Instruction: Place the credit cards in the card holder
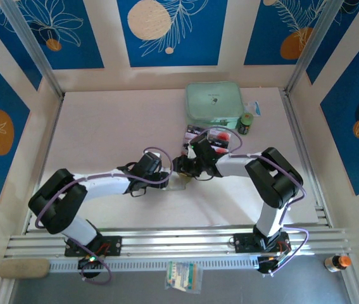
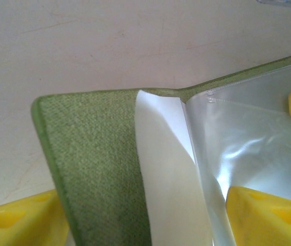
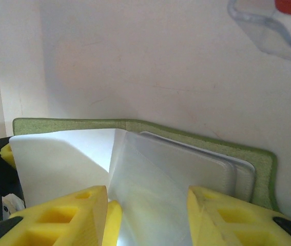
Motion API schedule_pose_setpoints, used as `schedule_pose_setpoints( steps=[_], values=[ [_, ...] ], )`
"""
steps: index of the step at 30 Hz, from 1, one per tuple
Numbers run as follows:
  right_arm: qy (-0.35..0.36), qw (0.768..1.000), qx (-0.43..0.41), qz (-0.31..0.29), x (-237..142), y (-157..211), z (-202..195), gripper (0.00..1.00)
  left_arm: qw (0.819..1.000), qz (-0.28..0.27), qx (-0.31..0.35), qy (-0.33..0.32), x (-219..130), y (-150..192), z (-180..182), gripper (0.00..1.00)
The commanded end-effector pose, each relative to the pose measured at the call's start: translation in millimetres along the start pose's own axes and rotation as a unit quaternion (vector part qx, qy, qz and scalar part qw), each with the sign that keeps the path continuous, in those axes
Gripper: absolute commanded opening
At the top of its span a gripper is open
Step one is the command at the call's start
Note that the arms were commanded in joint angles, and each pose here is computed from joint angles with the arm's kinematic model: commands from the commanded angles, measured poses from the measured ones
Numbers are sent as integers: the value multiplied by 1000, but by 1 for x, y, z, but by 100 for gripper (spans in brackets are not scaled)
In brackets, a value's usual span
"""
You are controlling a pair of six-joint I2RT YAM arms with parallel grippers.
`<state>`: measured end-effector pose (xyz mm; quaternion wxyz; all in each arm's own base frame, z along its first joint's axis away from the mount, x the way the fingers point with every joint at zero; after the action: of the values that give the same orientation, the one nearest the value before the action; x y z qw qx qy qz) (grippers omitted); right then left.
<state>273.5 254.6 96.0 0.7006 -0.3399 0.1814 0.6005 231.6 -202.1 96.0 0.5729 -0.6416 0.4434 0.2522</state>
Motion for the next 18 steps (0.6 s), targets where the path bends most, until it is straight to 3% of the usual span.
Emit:
schedule_pose_setpoints(
  steps=[1, 13, 18],
  values=[
    [-8, 1000, 10, -6, -8, 2, 2, 45, 1000, 1, -5, -1, -4, 3, 4, 78],
    [-20, 999, 26, 2, -10, 11, 6, 46, 1000, -7, -10, -3, -6, 2, 5, 77],
    [-23, 999, 29, 8, -9, 14, 8, 49, 1000, -10, -12, -4, -6, 3, 6, 70]
  ],
)
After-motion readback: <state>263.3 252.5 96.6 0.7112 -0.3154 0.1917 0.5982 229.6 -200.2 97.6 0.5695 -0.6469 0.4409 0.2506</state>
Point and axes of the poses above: each hand's point on the last joint's axis, 136 mm out from that joint toward the fingers, its own x axis out along the fingers, its own z axis along the line the jaws close on, y = z × x, the point moved 8 cm from there along -x, back along the fingers, and after that the axes turned 5 degrees about -x, right-handed, at the moved point
